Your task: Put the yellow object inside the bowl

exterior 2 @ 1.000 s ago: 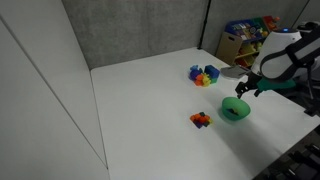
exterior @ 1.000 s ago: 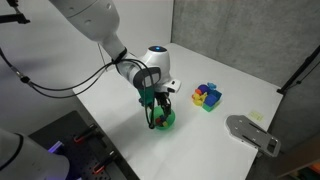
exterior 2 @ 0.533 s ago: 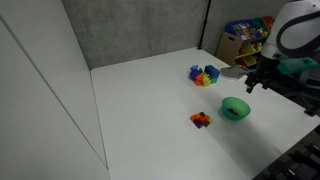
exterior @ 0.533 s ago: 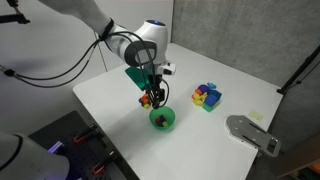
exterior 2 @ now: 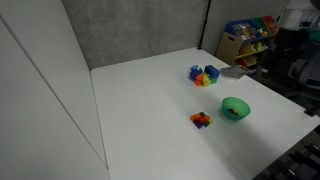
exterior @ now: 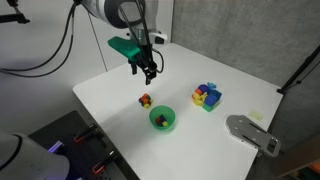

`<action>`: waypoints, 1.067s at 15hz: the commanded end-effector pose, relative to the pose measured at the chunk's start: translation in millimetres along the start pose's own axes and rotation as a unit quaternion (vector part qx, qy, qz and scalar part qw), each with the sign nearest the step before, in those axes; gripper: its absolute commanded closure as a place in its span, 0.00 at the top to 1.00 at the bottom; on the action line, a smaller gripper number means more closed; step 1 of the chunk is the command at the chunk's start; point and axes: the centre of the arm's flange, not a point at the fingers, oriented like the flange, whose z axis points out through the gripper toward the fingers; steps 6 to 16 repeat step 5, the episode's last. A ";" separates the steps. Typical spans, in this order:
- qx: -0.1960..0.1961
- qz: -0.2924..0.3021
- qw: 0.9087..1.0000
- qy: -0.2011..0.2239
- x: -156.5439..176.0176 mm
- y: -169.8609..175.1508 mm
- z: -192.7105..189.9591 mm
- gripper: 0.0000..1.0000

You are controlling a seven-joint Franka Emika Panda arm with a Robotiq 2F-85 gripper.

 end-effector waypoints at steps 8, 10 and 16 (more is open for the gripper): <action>-0.007 -0.018 1.000 0.024 -9.2 -14.9 -27.3 1.00; -0.007 -0.018 1.000 0.024 -9.2 -14.9 -27.3 1.00; -0.007 -0.018 1.000 0.024 -9.2 -14.9 -27.3 1.00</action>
